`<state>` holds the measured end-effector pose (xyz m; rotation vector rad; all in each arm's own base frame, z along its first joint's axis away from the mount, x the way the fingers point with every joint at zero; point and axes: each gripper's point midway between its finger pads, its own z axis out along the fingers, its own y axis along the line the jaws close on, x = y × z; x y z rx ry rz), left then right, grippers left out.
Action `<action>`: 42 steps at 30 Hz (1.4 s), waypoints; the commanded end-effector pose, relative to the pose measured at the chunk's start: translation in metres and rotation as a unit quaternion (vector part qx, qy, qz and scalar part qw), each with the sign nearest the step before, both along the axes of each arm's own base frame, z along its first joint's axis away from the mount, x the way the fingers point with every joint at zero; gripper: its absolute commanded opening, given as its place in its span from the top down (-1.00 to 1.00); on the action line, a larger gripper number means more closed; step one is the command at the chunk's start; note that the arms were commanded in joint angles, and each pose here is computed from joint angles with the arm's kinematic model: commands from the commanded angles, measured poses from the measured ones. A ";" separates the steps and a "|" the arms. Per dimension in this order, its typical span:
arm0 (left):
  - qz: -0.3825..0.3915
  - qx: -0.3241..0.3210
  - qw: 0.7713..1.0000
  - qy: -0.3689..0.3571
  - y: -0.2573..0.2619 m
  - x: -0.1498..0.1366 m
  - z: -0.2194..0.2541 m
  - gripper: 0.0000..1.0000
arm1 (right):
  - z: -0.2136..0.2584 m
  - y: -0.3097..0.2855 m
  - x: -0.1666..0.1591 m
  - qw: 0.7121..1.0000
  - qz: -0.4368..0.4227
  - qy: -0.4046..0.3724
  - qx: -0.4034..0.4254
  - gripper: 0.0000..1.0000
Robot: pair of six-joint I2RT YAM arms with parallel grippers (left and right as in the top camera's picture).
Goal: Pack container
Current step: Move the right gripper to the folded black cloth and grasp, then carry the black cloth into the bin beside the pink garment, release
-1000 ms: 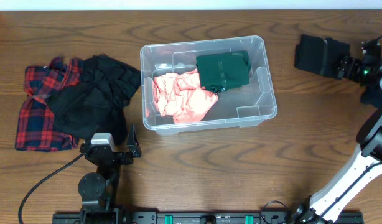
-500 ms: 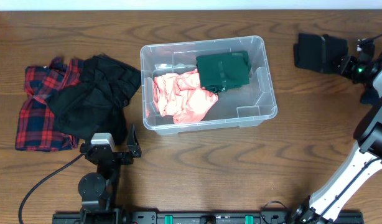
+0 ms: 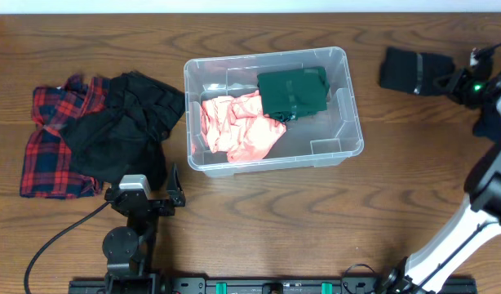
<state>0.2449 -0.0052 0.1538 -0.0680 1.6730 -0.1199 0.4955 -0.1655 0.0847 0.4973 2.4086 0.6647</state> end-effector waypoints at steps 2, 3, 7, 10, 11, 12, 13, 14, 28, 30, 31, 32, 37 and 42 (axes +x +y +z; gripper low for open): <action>-0.004 0.007 1.000 0.024 -0.001 -0.001 -0.016 -0.96 | 0.125 0.047 -0.011 0.996 0.035 -0.086 -0.009 0.98; -0.004 0.007 1.000 0.024 -0.001 -0.001 -0.016 -0.96 | 0.144 0.060 -0.020 0.995 0.042 -0.091 -0.010 0.97; -0.004 0.007 1.000 0.024 -0.001 -0.001 -0.016 -0.96 | 0.199 0.106 -0.050 0.990 0.080 -0.120 -0.008 0.97; -0.004 0.007 1.000 0.024 -0.001 -0.001 -0.016 -0.96 | 0.234 0.143 -0.076 0.984 0.111 -0.139 -0.013 0.97; -0.004 0.007 1.000 0.024 -0.001 -0.001 -0.016 -0.96 | 0.246 0.156 -0.086 0.981 0.123 -0.147 -0.014 0.97; -0.004 0.007 1.000 0.024 -0.001 -0.001 -0.016 -0.96 | 0.255 0.168 -0.094 0.979 0.134 -0.154 -0.016 0.97; -0.004 0.007 1.000 0.024 -0.001 -0.001 -0.016 -0.96 | 0.264 0.181 -0.105 0.976 0.146 -0.161 -0.016 0.97; -0.004 0.007 1.000 0.024 -0.001 -0.001 -0.016 -0.96 | 0.271 0.193 -0.113 0.974 0.156 -0.166 -0.015 0.97; -0.004 0.007 1.000 0.024 -0.001 -0.001 -0.016 -0.96 | 0.257 0.340 -0.168 0.935 0.327 -0.138 -0.018 0.97; -0.004 0.007 1.000 0.024 -0.001 -0.001 -0.016 -0.96 | 0.248 0.356 -0.170 0.930 0.340 -0.134 -0.019 0.97; -0.004 0.007 1.000 0.024 -0.001 -0.001 -0.016 -0.96 | 0.241 0.364 -0.170 0.930 0.344 -0.131 -0.021 0.97; -0.004 0.007 1.000 0.024 -0.001 -0.001 -0.016 -0.96 | 0.234 0.371 -0.169 0.929 0.345 -0.128 -0.024 0.98; -0.004 0.007 1.000 0.024 -0.001 -0.001 -0.016 -0.96 | 0.190 0.404 -0.167 0.930 0.348 -0.117 -0.011 0.98; -0.004 0.007 1.000 0.024 -0.001 -0.001 -0.016 -0.96 | 0.147 0.429 -0.165 0.929 0.354 -0.103 0.010 0.97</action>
